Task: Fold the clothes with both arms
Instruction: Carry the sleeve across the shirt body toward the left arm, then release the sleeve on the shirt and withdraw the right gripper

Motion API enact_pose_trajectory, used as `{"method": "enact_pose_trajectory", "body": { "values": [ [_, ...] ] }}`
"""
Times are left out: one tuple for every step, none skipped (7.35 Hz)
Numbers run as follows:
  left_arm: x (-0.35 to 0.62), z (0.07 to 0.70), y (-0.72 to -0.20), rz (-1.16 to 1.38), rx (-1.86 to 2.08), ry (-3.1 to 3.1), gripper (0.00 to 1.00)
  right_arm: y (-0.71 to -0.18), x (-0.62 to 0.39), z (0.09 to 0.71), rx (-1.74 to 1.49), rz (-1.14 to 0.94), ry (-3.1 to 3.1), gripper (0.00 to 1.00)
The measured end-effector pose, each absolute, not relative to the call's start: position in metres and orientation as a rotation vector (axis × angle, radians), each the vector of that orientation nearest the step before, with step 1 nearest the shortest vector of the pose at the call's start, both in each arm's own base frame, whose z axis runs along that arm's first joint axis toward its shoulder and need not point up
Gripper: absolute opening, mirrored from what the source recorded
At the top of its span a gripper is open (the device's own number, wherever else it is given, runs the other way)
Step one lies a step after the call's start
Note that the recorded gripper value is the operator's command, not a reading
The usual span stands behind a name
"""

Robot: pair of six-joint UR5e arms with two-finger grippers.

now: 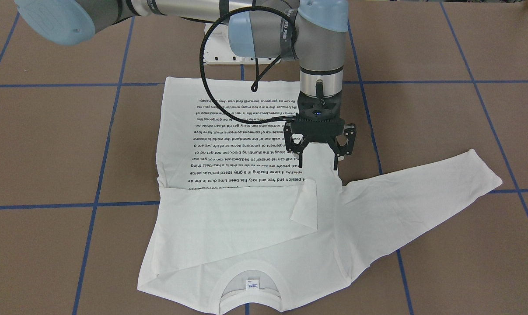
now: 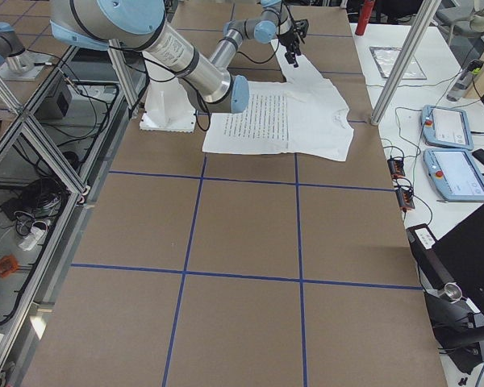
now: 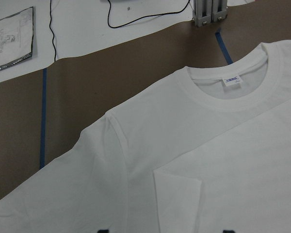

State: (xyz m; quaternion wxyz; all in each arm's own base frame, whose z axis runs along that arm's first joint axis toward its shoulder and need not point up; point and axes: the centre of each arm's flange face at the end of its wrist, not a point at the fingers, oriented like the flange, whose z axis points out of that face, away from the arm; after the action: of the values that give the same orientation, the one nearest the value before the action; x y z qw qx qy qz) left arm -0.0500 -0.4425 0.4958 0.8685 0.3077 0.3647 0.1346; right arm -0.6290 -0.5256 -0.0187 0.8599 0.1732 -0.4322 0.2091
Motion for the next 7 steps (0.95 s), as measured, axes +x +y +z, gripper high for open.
{"method": "enact_pose_trajectory", "body": {
  "values": [
    [-0.05, 0.489, -0.444, 0.282, 0.659, 0.764, 1.0, -0.539, -0.618, -0.006, 0.301, 0.435, -0.893, 1.0],
    [-0.049, 0.482, -0.446, 0.296, 0.699, 0.764, 1.0, -0.561, -0.596, 0.017, 0.212, 0.437, -0.859, 1.0],
    [-0.046, 0.48, -0.447, 0.306, 0.741, 0.77, 1.0, -0.582, -0.564, 0.044, 0.154, 0.439, -0.82, 1.0],
    [-0.039, 0.482, -0.449, 0.306, 0.757, 0.785, 1.0, -0.598, -0.52, 0.075, 0.153, 0.412, -0.784, 1.0],
    [-0.026, 0.488, -0.451, 0.312, 0.745, 0.803, 1.0, -0.608, -0.469, 0.113, 0.176, 0.353, -0.758, 1.0],
    [-0.01, 0.496, -0.453, 0.32, 0.719, 0.814, 1.0, -0.614, -0.414, 0.154, 0.193, 0.273, -0.748, 1.0],
    [0.012, 0.502, -0.454, 0.316, 0.68, 0.826, 1.0, -0.618, -0.352, 0.195, 0.206, 0.177, -0.752, 1.0]
  ]
}}
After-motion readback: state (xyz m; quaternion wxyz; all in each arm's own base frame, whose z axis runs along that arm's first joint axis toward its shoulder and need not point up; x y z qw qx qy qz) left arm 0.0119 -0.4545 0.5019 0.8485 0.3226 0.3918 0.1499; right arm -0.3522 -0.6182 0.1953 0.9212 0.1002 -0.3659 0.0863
